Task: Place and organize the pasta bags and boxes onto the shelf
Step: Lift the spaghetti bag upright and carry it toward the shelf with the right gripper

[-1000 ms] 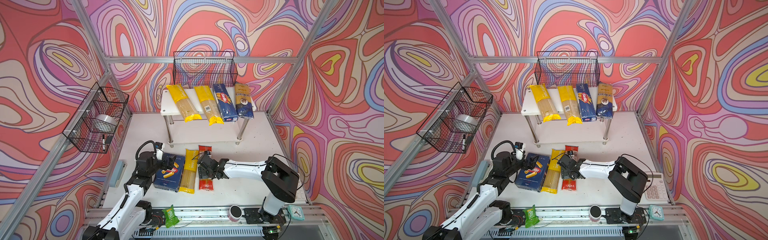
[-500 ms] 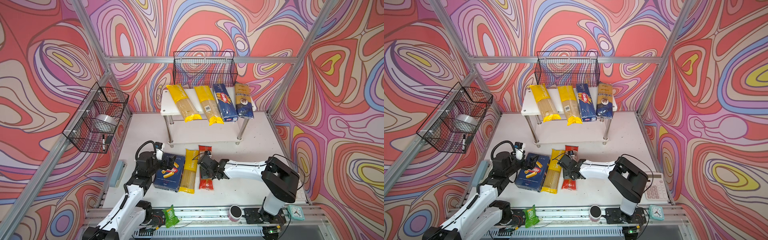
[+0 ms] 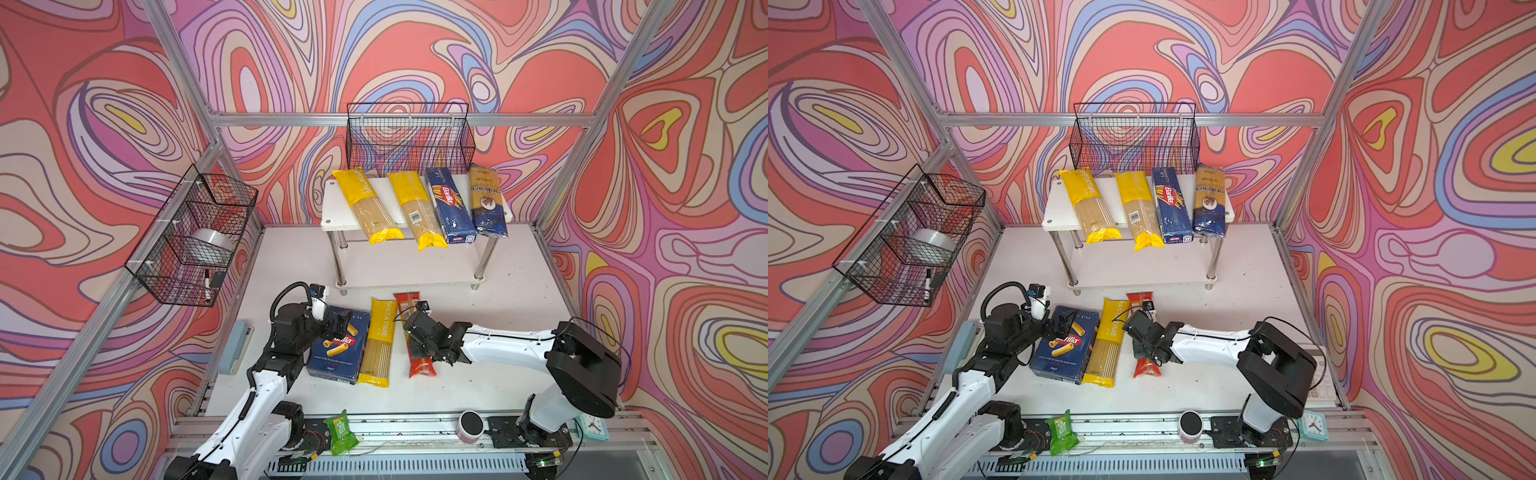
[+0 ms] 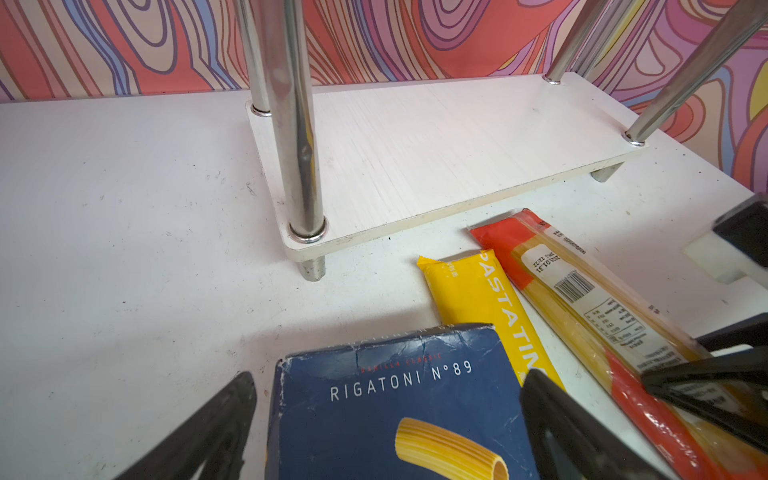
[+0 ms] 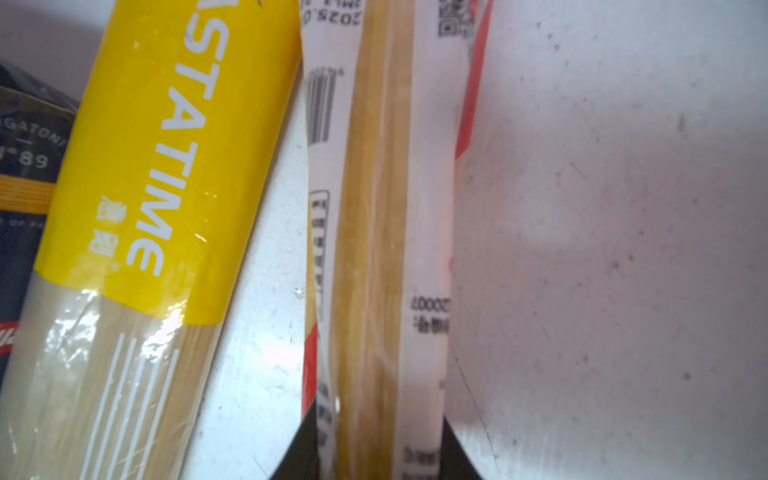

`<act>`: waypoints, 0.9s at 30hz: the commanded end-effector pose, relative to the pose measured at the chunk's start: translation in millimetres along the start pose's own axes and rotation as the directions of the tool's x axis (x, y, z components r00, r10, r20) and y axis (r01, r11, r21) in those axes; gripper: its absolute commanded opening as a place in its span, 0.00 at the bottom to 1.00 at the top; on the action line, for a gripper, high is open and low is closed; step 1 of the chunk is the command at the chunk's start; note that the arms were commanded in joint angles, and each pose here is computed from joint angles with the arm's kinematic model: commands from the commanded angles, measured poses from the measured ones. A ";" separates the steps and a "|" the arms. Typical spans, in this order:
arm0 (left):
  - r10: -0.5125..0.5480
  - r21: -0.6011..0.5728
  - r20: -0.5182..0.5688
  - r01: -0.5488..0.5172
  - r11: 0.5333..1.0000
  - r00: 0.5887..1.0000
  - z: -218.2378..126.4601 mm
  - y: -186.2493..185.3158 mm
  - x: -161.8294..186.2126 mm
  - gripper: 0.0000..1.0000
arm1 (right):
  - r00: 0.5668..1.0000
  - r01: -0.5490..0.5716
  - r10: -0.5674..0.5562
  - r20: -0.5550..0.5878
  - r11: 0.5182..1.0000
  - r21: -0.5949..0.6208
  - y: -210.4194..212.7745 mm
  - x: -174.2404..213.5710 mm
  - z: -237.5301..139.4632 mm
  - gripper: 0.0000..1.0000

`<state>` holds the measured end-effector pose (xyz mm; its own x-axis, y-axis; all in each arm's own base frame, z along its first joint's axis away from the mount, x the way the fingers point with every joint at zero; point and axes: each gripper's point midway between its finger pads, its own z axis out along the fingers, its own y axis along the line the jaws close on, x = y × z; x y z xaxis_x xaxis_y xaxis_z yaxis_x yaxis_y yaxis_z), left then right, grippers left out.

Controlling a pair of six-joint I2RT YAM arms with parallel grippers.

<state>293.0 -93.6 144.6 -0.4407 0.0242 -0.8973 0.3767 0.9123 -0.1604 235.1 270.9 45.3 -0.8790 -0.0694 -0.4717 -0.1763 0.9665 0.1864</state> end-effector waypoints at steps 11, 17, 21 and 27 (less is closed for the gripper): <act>0.027 0.010 0.035 -0.028 1.000 0.999 -2.7 -3.1 -10.7 1.00 | 0.975 0.004 0.008 0.224 0.999 -0.053 -1.8 -40.5 -47.2 0.04; 0.026 0.009 0.036 -0.027 1.000 0.999 -2.8 -2.8 -11.0 1.00 | 0.954 0.001 0.005 0.298 1.000 -0.019 -13.6 -55.4 -66.0 0.04; 0.027 0.008 0.037 -0.027 1.000 0.999 -2.9 -2.5 -11.4 1.00 | 0.943 -0.013 0.023 0.333 0.999 -0.030 -17.2 -70.2 -73.8 0.05; 0.026 0.010 0.032 -0.027 1.000 0.999 -2.1 -2.8 -10.3 1.00 | 0.941 0.001 0.005 0.339 1.000 -0.016 -30.2 -83.9 -81.0 0.05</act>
<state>292.8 -93.6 146.7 -0.4339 0.0232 -0.9006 0.3779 0.9121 -0.1586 256.0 222.1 100.4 -0.7767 -0.0339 -0.6290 -0.1653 0.9745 0.1516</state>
